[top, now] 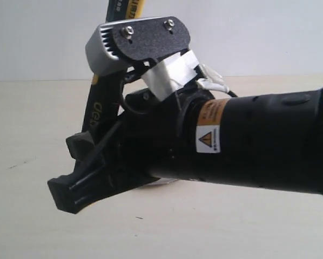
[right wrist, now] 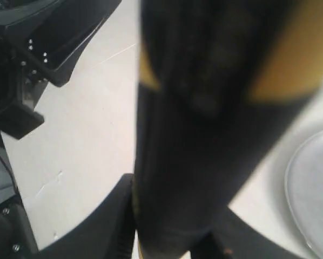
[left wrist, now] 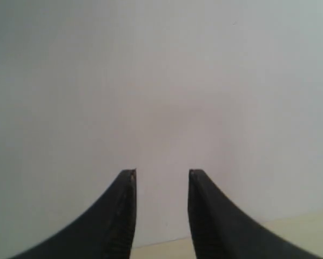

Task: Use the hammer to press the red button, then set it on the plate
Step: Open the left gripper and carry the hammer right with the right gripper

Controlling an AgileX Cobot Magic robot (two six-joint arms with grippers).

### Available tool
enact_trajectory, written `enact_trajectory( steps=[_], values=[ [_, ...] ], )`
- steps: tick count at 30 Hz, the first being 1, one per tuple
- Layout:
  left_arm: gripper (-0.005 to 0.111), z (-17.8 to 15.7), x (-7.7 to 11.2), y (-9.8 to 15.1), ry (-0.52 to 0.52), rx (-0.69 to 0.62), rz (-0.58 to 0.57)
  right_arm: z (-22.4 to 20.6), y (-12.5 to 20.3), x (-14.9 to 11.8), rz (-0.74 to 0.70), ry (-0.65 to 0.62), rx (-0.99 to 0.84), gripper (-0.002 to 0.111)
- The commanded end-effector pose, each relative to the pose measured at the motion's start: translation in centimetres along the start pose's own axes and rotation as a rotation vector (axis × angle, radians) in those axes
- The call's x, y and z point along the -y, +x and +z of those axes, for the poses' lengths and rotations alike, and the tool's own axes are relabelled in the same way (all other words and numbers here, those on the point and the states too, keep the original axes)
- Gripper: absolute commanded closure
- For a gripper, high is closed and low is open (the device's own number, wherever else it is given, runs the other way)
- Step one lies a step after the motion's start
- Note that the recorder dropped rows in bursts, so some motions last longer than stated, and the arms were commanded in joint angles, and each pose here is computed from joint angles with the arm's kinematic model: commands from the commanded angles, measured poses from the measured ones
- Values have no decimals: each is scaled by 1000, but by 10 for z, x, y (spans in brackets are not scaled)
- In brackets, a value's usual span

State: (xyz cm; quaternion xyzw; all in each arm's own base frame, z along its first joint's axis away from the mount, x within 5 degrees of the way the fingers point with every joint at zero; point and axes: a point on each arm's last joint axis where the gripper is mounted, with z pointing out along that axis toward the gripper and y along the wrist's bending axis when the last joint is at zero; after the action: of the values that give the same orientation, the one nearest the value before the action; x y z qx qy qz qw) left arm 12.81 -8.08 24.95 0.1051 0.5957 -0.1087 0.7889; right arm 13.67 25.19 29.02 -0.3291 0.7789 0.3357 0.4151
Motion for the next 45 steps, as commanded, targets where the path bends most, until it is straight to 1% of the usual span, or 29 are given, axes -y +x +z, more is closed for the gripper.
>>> enact_trajectory(
  steps=[1, 3, 5, 9, 12, 19, 26, 28, 32, 37, 38, 39, 40, 41, 42, 43, 44, 45],
  values=[
    [73, -4, -5, 7, -41, -45, -23, -22, -8, -3, -64, -8, -5, 108],
    [75, -5, -6, 10, -46, -69, -26, -29, -8, -4, -75, -7, -23, 108],
    [81, -8, -7, 14, -43, -89, -20, -35, -9, -4, -94, -5, -28, 108],
    [106, -14, -9, 22, -37, -117, -3, -48, -10, -3, -114, 7, -39, 108],
    [107, -18, -11, 26, -34, -133, 10, -56, -9, -1, -127, 31, -71, 108],
    [107, -18, -11, 27, -37, -139, 9, -66, 2, 5, -165, 92, -205, 108],
    [107, -19, -10, 29, -25, -161, 6, -75, 5, 8, -172, 125, -252, 108],
    [107, -19, -10, 29, -24, -162, 6, -80, 2, 10, -161, 156, -228, 108],
    [107, -19, -10, 29, -24, -162, 6, -96, -8, 15, -135, 225, -118, 108],
    [107, -20, -9, 32, -10, -194, 7, -118, -14, 22, -107, 304, -40, 108],
    [107, -21, -11, 34, -19, -197, 1, -123, -14, 25, -92, 332, -22, 108],
    [107, -25, -16, 35, -66, -184, -13, -133, -13, 31, -77, 397, 12, 108],
    [107, -28, -21, 36, -107, -178, -18, -138, -11, 35, -63, 434, 28, 108],
    [107, -29, -29, 35, -195, -158, -39, -146, -5, 41, -48, 491, 35, 108],
    [107, -30, -33, 37, -245, -183, -47, -150, -2, 44, -46, 519, 28, 108],
    [107, -32, -37, 42, -289, -243, -34, -157, 4, 50, -59, 568, 24, 108],
    [107, -32, -36, 43, -280, -246, -27, -160, 7, 52, -55, 585, 25, 108],
    [107, -31, -31, 41, -216, -236, 7, -165, 12, 57, -36, 631, 37, 108]
  ],
)
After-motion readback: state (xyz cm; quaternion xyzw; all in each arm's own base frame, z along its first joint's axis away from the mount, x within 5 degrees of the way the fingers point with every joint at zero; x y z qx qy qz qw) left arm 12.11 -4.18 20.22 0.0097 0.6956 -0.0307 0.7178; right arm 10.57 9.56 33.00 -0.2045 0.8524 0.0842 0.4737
